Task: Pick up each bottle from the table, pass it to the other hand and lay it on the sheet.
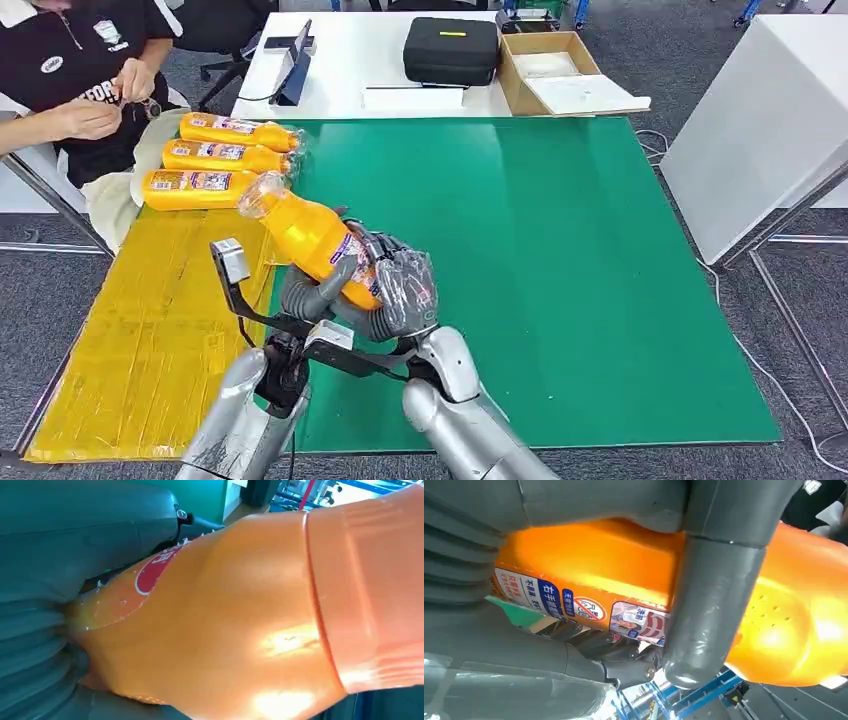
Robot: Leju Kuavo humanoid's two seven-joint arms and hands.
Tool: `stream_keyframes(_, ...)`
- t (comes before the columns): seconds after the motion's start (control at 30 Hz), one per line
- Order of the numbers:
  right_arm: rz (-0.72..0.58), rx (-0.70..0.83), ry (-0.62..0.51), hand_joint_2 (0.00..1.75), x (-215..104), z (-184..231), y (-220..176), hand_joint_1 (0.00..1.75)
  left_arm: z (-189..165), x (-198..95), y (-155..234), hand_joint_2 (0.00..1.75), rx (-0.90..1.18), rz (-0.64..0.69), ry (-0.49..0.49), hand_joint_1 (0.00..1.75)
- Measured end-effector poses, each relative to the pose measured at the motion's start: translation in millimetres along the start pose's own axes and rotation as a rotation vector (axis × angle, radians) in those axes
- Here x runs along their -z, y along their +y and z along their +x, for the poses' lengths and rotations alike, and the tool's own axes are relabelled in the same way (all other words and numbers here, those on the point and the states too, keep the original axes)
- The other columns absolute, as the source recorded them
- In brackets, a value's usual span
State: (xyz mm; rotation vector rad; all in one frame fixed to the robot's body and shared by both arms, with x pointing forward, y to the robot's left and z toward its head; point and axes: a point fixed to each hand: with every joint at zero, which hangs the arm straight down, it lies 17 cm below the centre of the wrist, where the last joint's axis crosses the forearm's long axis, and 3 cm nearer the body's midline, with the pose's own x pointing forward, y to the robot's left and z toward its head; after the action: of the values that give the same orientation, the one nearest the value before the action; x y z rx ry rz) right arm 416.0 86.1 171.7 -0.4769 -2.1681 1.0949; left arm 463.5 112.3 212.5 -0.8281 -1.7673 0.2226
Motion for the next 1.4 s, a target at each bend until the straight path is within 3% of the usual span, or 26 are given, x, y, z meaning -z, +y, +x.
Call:
stream_keyframes(0.1,0.001,-0.004,-0.002,1.75,0,0,0,1.75,0,0,1,1.75,-0.001,0.002,-0.002,1.75)
stream_keyframes(0.13,0.001,-0.004,-0.003,1.75,0,0,0,1.27,0,0,1,1.75,-0.001,0.002,-0.002,1.75)
stream_keyframes(0.17,0.001,-0.005,-0.003,1.75,0,0,0,0.0,0,0,1,1.75,-0.003,0.003,-0.002,1.75)
stream_keyframes(0.43,-0.003,0.009,-0.018,1.75,-3,4,1,0.0,6,0,6,1.75,-0.002,0.017,-0.016,1.75)
stream_keyframes(0.83,-0.083,0.149,-0.04,1.75,-7,13,-13,0.0,11,-1,15,1.75,0.004,0.037,-0.032,1.75)
stream_keyframes(1.03,-0.231,0.239,-0.032,1.75,-17,18,-55,0.0,26,-7,49,1.75,0.131,0.153,-0.08,1.75)
stream_keyframes(1.4,-0.489,0.289,-0.099,1.75,-75,38,-143,0.0,86,-19,112,1.75,0.493,0.398,-0.231,1.75)
